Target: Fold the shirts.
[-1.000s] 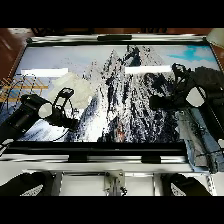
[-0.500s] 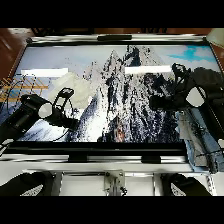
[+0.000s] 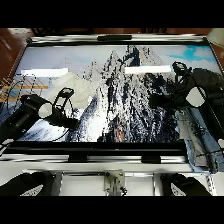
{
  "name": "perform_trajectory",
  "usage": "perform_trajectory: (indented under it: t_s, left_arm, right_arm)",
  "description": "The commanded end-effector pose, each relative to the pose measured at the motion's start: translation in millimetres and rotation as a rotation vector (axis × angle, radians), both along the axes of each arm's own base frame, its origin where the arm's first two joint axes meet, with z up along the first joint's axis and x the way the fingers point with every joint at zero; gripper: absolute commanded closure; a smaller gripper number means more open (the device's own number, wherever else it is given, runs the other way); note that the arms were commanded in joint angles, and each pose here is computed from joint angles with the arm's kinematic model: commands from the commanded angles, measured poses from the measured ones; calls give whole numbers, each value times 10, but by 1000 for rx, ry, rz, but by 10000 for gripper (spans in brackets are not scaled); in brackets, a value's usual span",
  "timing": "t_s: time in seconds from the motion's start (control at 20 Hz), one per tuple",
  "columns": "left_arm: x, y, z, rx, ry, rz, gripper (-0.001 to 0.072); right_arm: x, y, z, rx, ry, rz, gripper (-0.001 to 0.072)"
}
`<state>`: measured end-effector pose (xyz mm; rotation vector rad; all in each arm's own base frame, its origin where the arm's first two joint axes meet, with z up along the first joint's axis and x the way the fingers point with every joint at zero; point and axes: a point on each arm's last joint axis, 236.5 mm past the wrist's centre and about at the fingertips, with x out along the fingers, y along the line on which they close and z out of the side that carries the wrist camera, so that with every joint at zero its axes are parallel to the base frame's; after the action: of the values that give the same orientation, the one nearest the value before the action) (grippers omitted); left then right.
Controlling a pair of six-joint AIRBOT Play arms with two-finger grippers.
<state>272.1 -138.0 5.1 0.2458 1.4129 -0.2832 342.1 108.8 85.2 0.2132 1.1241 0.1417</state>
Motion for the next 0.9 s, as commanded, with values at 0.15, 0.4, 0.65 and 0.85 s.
perform_trajectory:
  t_s: [0.15,0.4,0.65,0.85]
  left_arm:
    - [296,-225,62,-97,-122,4,-7]
    - [1332,73,351,-140,-310,192,-8]
    - [2493,537,452,-121,-388,296,-8]
    - [2311,889,-169,27,-86,303,-8]
  right_arm:
    - [70,19,37,10,-33,-4,158]
    - [122,31,68,18,-57,-7,159]
    - [122,32,68,18,-57,-7,158]
    - [122,32,68,18,-57,-7,158]
